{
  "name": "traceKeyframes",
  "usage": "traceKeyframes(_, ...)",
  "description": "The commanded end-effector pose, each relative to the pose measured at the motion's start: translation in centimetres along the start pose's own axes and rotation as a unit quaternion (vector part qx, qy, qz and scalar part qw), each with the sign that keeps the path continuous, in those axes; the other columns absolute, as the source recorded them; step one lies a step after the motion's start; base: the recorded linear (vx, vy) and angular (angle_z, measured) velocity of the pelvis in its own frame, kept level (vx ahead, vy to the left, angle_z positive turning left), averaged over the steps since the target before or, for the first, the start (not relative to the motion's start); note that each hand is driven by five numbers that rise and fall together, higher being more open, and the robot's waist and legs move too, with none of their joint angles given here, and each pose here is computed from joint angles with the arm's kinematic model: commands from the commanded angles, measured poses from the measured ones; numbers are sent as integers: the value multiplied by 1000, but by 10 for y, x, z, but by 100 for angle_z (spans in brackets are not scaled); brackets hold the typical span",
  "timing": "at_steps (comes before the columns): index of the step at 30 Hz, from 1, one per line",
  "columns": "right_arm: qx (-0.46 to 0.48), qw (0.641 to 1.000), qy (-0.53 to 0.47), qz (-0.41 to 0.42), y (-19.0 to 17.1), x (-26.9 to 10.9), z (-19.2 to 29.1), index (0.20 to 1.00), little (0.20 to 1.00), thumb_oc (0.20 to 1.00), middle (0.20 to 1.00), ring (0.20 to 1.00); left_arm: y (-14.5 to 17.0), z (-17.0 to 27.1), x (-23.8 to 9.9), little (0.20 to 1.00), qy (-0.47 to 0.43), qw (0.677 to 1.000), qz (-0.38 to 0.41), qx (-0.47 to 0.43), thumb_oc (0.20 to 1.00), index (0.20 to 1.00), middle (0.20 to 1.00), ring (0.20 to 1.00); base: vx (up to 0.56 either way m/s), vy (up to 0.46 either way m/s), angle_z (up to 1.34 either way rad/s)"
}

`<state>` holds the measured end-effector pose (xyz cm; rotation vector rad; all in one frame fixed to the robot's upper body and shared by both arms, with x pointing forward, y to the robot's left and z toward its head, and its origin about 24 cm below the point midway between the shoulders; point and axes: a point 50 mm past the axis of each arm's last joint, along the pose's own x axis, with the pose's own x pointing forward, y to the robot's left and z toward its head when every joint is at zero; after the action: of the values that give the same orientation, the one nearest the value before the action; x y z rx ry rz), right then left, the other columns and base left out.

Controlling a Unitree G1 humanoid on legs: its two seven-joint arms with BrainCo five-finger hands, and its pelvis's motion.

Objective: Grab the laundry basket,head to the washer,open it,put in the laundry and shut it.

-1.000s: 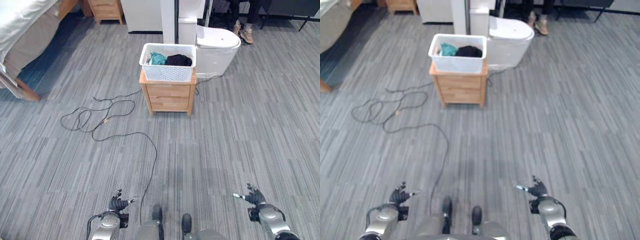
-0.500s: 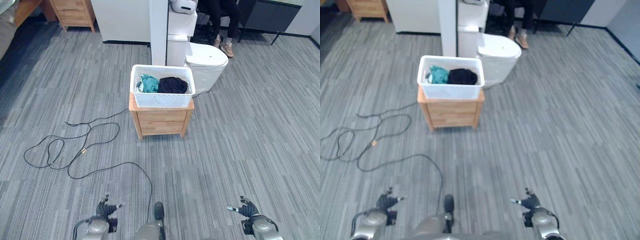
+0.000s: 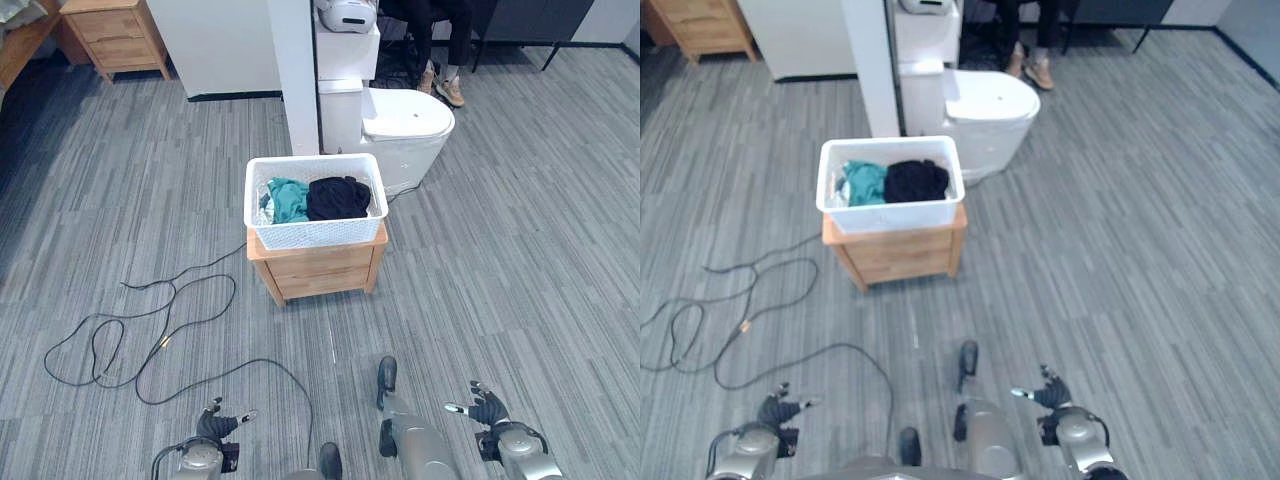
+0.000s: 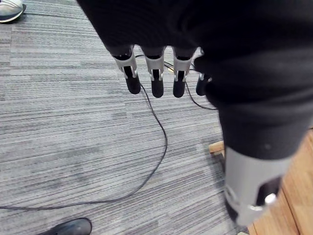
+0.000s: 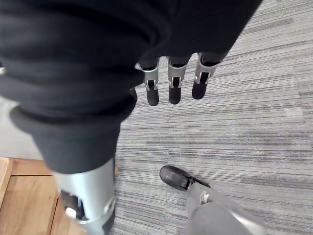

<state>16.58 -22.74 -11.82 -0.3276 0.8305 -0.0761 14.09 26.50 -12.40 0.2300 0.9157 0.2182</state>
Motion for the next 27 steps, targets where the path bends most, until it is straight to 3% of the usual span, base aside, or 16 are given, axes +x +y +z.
traceKeyframes(1, -19, 999, -33, -28, -25, 4, 15, 1000, 1000, 1000, 1000, 1000, 12, 22, 1, 1000, -52, 998, 11, 33, 1000, 1000, 1000, 1000, 540, -275, 55)
traceKeyframes(5, -12, 998, -33, -43, -34, 5, 16, 1000, 1000, 1000, 1000, 1000, 1, 22, 0, 1000, -54, 998, -2, 12, 1000, 1000, 1000, 1000, 285, -197, 97)
traceKeyframes(12, -16, 998, -25, -63, -47, 6, 16, 1000, 1000, 1000, 1000, 1000, -10, 22, 2, 1000, -46, 999, -16, 20, 1000, 1000, 1000, 1000, 205, -79, -9)
traceKeyframes(27, -24, 997, -28, -73, -46, 5, 15, 1000, 1000, 1000, 1000, 1000, 4, 10, 2, 1000, -23, 999, 13, 26, 1000, 1000, 1000, 1000, 146, 132, -23)
